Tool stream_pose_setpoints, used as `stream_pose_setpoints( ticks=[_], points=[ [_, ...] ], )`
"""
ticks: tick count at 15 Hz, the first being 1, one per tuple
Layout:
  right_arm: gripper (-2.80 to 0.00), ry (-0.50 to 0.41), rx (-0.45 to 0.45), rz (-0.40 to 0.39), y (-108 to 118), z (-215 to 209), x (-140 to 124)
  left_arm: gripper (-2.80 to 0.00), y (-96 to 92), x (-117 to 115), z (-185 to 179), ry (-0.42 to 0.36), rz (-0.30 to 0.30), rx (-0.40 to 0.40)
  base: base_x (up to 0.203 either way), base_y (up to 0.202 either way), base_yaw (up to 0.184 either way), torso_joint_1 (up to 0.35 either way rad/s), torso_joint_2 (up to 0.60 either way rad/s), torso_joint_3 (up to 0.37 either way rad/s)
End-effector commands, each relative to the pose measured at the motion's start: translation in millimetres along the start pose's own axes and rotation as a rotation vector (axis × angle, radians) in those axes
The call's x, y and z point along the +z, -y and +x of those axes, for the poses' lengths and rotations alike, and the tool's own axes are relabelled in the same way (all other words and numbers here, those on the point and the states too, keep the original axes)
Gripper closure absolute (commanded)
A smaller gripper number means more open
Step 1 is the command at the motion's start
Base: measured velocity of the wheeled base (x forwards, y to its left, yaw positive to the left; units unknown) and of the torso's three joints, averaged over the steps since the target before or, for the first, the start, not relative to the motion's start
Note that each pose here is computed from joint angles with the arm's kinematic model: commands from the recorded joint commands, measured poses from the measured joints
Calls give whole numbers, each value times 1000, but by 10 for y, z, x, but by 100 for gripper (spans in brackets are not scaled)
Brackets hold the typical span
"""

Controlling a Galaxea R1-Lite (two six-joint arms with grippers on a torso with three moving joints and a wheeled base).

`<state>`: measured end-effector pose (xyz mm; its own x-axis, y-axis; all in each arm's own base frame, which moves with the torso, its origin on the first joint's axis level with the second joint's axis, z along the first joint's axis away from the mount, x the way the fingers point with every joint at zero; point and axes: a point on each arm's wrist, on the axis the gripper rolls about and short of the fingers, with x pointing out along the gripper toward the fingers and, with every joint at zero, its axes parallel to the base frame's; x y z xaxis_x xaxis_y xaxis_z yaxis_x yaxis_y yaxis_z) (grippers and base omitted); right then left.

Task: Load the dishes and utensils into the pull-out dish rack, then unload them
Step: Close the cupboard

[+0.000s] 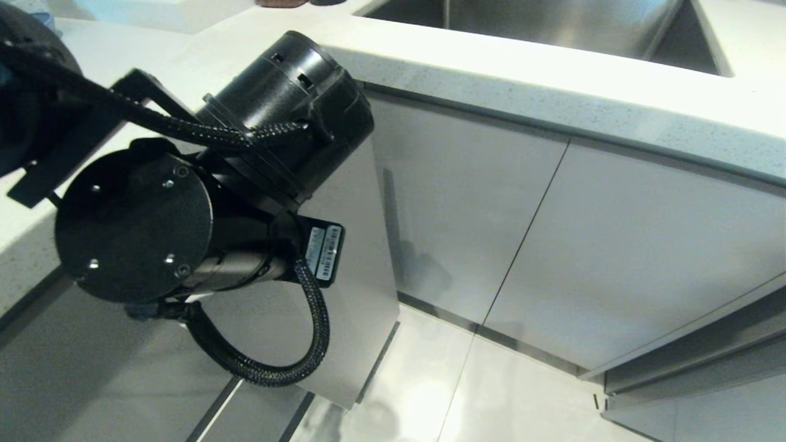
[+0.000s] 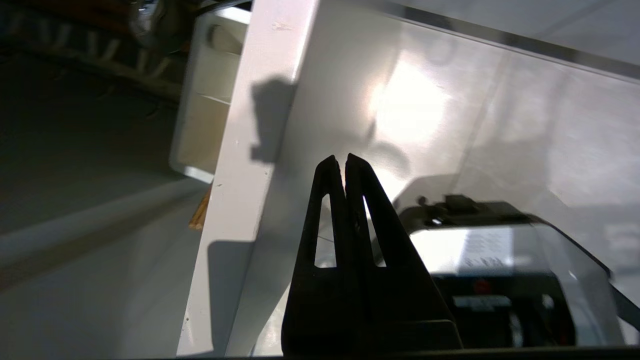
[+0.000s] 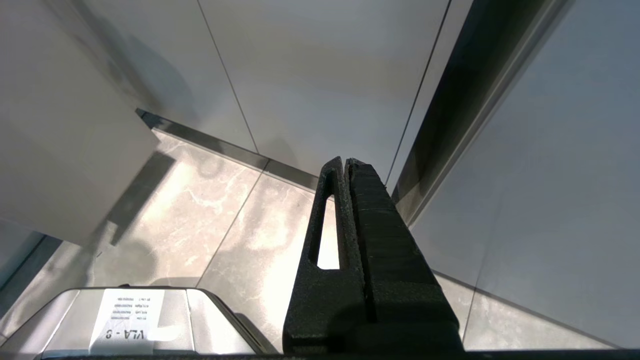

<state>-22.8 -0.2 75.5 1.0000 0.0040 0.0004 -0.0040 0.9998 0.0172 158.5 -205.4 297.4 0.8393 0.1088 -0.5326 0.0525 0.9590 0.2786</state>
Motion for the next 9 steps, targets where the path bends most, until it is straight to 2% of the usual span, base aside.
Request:
stream_pose_setpoints(
  ticks=[1, 5, 9],
  points=[
    [0, -1, 0, 0, 0, 1, -3, 0, -158, 39, 58, -3, -31, 54, 0, 0, 0, 0, 0, 0],
    [0, -2, 1, 1, 0, 1, -4, 0, -393, 95, 138, -8, -57, 130, 0, 0, 0, 0, 0, 0],
    [0, -1, 1, 0, 0, 1, -4, 0, -406, 93, 128, -6, -56, 131, 0, 0, 0, 0, 0, 0]
  ],
)
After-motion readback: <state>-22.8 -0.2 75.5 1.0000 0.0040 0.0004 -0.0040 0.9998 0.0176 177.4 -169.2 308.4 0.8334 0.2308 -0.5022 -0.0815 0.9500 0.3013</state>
